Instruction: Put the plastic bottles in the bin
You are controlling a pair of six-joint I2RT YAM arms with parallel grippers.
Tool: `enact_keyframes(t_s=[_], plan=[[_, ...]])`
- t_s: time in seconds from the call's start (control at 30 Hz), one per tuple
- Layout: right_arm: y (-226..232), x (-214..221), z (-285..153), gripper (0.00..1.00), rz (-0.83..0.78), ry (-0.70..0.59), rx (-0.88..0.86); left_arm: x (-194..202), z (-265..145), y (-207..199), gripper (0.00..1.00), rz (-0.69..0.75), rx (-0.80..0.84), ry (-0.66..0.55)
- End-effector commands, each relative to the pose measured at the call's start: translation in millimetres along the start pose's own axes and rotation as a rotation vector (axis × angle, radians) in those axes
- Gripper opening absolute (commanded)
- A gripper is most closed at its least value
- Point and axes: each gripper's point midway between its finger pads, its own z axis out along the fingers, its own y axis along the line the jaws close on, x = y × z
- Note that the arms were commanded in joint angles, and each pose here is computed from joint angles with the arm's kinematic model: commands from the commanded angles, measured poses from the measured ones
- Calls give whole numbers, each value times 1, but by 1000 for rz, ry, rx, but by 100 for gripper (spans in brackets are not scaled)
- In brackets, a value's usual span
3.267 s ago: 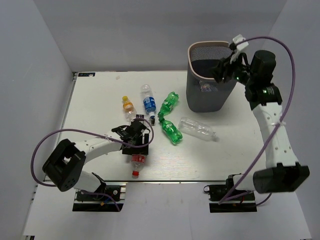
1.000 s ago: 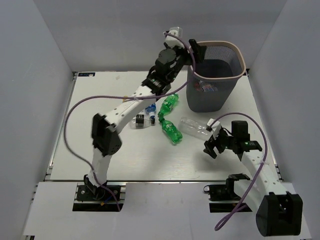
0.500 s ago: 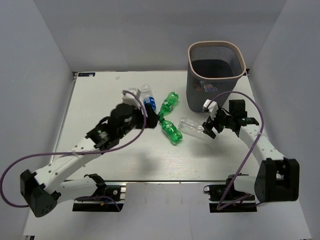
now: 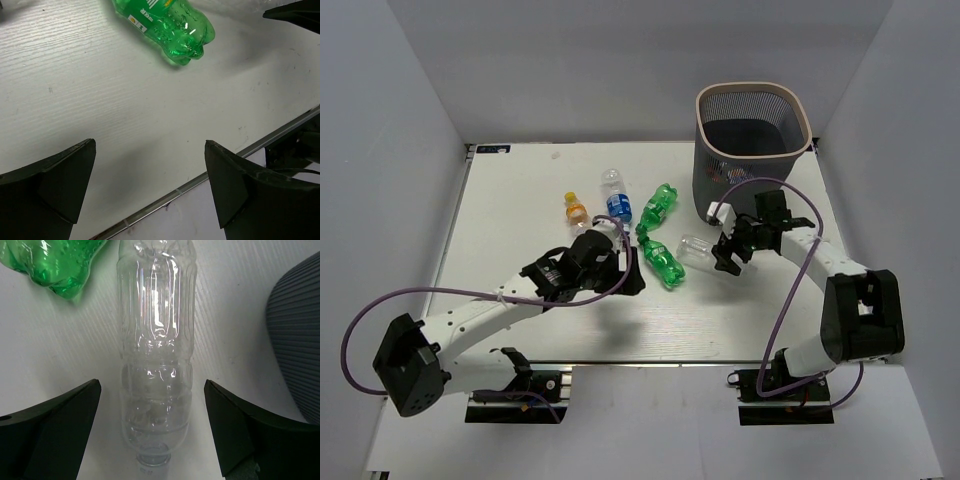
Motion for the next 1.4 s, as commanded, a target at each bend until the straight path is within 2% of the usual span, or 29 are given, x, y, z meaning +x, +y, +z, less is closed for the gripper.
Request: enact_keyframes(t_s=[0.0, 0.37, 0.4, 0.53, 0.57, 0.63, 0.67, 0.7, 0.8, 1.0, 1.1, 1.13, 1.27, 1.37], plan=[[-5, 5, 8, 90, -50, 22, 10, 0, 2, -15, 99, -18, 50, 2], [0, 45, 28, 90, -50, 154, -10, -23, 7, -35, 99, -48, 54, -42], [4, 48, 29, 87, -55, 162, -23, -21, 13, -34, 99, -62, 46, -31], [22, 57, 24, 67, -59, 180, -84, -36, 19, -52, 99, -97, 92, -74], [27, 60, 22, 54, -67, 186, -106, -41, 22, -57, 99, -113, 108, -90], [37, 61, 17, 38, -52, 194, -139, -47, 26, -60, 99, -130, 113, -108], [43, 62, 11, 23, -37, 208, -162, -48, 29, -62, 99, -130, 110, -105], [45, 62, 8, 16, -32, 211, -171, -48, 32, -60, 99, -142, 97, -104], [50, 46, -8, 12, -24, 179, -155, -52, 37, -59, 99, -178, 70, -106], [53, -36, -69, 12, -115, -39, -34, -59, 32, -59, 99, -230, 71, -146], [50, -79, -100, 12, -165, -143, 28, -50, 34, -53, 99, -241, 61, -135], [56, -87, -105, 12, -162, -168, 7, -50, 34, -53, 99, -241, 61, -135], [60, -151, -144, 14, -202, -344, 25, -42, 37, -45, 99, -248, 35, -121], [43, -207, -173, 15, -216, -508, 105, -42, 37, -45, 99, -248, 35, -121]])
